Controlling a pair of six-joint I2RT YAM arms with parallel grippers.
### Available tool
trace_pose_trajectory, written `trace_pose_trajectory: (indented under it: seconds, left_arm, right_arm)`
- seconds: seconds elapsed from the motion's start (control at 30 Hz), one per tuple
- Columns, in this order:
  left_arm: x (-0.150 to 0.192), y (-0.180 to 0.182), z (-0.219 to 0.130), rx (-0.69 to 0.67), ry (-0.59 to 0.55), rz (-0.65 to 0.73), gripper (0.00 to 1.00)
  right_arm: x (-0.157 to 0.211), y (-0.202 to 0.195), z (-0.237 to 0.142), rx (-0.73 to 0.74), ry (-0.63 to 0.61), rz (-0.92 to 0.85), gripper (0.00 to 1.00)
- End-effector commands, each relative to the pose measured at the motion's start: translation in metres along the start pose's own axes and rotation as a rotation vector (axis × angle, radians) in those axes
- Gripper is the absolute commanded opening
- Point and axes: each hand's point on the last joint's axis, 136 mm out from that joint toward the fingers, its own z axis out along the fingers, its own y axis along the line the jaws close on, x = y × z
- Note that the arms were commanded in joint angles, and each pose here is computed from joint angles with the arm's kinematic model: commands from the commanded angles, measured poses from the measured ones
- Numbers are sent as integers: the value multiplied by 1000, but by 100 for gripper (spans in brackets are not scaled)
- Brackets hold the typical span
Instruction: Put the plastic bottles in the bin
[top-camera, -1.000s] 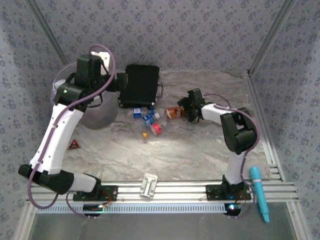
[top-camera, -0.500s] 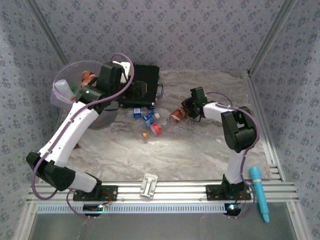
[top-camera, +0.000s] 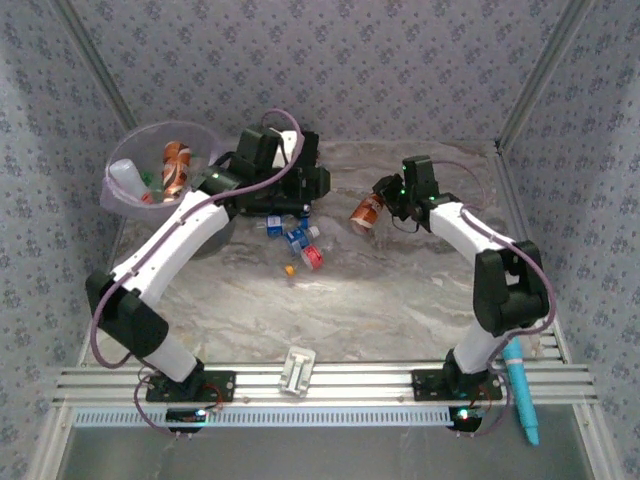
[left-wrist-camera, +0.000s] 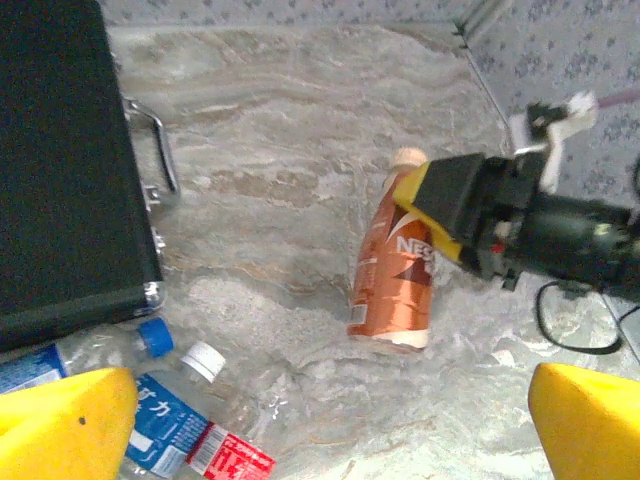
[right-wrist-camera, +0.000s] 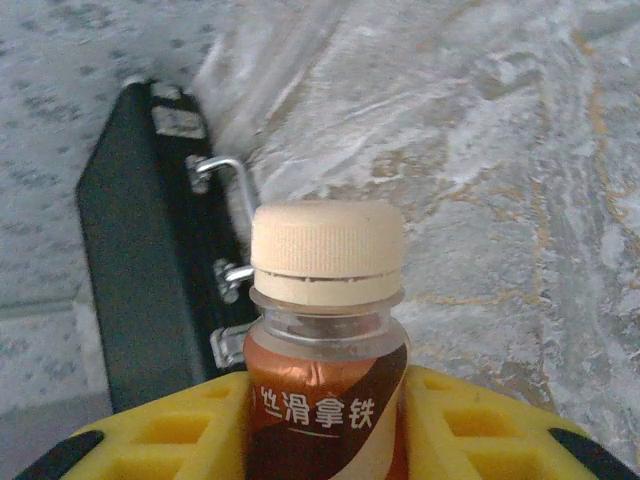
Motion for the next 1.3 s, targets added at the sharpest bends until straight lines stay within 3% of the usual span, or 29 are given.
trace_pose_trajectory:
  seconds: [0.0, 0.1, 0.33, 0.67, 1.13, 1.27]
  left_arm:
    - [-12, -32, -2, 147, -9, 21, 100]
    - [-3, -50, 14, 262, 56, -11, 100]
    - [17, -61, 44, 329, 169, -70, 100]
    - [26, -74, 68, 388, 212, -104, 99]
    - [29, -72, 75, 381, 223, -120, 67]
    - [25, -67, 74, 365, 218, -138, 63]
  right_arm:
    - [0, 40, -36, -112, 42, -136, 37]
    - [7, 63, -53, -217, 87, -185, 36]
    - [21, 108, -79, -423, 150, -229, 37]
    - [34, 133, -87, -499, 185, -241, 38]
    - [30, 144, -89, -527, 168, -241, 41]
    - [29, 143, -89, -514, 159, -244, 53]
